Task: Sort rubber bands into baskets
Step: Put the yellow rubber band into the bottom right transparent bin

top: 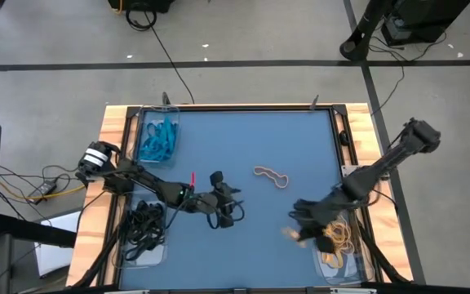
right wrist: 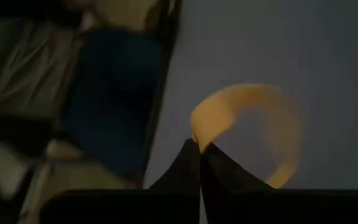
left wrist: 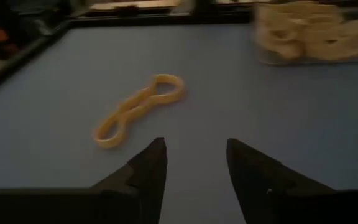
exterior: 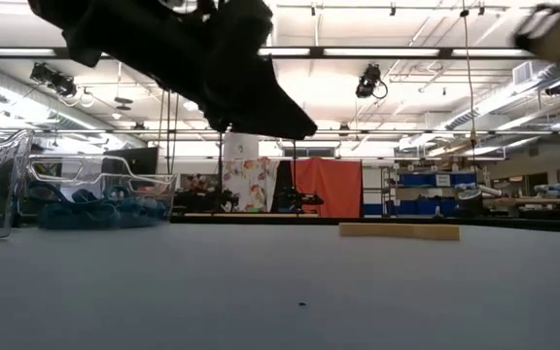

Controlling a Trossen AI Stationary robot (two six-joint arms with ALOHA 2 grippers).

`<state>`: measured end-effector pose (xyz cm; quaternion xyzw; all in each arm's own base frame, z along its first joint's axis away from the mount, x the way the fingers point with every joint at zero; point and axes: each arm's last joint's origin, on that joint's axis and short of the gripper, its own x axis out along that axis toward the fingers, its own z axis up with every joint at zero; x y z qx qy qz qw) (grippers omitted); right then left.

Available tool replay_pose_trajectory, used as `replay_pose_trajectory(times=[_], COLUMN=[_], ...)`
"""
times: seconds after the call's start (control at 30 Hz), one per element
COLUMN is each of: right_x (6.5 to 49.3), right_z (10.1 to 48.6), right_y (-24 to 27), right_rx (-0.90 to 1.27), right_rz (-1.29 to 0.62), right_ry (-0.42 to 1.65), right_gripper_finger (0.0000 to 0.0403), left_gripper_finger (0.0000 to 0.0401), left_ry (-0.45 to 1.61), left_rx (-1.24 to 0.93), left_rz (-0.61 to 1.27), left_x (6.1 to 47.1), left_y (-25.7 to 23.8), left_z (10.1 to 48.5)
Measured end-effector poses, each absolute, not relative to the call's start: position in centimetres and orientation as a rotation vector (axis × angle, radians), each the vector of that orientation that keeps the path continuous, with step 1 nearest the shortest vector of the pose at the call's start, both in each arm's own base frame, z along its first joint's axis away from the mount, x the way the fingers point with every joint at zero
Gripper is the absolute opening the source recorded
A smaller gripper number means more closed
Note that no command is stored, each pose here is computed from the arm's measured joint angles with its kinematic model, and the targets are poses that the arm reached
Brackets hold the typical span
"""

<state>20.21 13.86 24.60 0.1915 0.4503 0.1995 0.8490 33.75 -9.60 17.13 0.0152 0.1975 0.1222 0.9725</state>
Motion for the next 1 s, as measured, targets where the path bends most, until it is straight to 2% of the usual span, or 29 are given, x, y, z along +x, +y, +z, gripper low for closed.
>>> replay_pose_trajectory(times=[0.27, 0.47, 0.67, 0.77, 1.0], right_x=[13.0, 9.8, 8.8, 9.2, 10.1], right_z=[28.1, 28.4, 27.3, 26.8, 25.3], right_y=[14.0, 12.9, 12.9, 13.3, 14.2], right_rx=[0.593, 0.655, 0.616, 0.584, 0.500], right_rz=[0.560, 0.449, 0.337, 0.295, 0.168], right_ry=[1.112, 1.227, 1.360, 1.361, 1.375], right_gripper_finger=[0.0005, 0.0005, 0.0005, 0.0010, 0.0066], left_gripper_finger=[0.0172, 0.0172, 0.0172, 0.0172, 0.0172], left_ry=[0.387, 0.404, 0.384, 0.380, 0.397], left_rx=[0.071, 0.005, 0.012, 0.024, 0.053], left_rz=[0.262, 0.234, 0.259, 0.236, 0.217], left_x=[35.2, 36.6, 37.7, 38.3, 38.9], left_y=[-8.9, -7.0, -5.1, -4.2, -1.3], left_z=[14.1, 12.2, 12.8, 13.3, 13.6])
